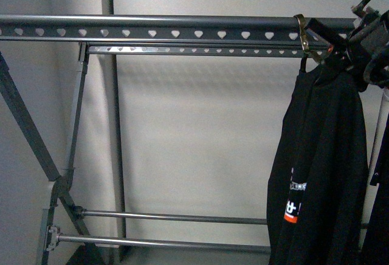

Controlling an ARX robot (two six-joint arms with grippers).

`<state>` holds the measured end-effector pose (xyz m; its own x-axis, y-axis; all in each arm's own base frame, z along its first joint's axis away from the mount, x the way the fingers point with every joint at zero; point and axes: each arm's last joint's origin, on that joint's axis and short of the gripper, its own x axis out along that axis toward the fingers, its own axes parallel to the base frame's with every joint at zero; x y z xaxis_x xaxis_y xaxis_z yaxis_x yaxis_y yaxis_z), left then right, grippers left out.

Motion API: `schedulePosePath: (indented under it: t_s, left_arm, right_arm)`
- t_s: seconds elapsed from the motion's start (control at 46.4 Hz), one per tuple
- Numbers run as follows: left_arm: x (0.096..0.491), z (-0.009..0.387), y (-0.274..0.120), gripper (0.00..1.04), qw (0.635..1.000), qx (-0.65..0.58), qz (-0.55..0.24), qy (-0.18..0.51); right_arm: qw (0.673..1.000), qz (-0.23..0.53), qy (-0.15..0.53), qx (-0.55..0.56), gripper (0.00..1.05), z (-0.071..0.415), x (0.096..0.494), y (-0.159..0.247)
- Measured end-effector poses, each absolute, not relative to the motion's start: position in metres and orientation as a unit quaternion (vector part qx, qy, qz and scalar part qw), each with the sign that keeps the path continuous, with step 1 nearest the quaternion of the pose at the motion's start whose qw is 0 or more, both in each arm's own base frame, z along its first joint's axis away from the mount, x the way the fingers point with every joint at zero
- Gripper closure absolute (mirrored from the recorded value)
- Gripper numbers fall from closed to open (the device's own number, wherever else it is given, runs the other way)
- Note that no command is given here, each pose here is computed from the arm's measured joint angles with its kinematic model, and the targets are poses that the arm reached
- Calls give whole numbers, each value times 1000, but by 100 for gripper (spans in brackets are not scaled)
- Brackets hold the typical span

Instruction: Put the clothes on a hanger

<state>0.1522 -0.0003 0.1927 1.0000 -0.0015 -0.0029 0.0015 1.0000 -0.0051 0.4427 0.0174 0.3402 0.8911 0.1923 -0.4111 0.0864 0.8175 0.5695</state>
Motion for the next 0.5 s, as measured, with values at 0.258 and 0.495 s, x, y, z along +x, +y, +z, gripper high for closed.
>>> schedulePosePath:
  t_s: [0.258,0.495]
  left_arm:
    - [137,182,0,101,1000,-3,-1,1]
    - [127,176,0,101,1000,-2,-1,0]
  right_arm:
    - [971,4,142,193,65,309,404,29]
    - [989,23,-85,116,21,358,265,19]
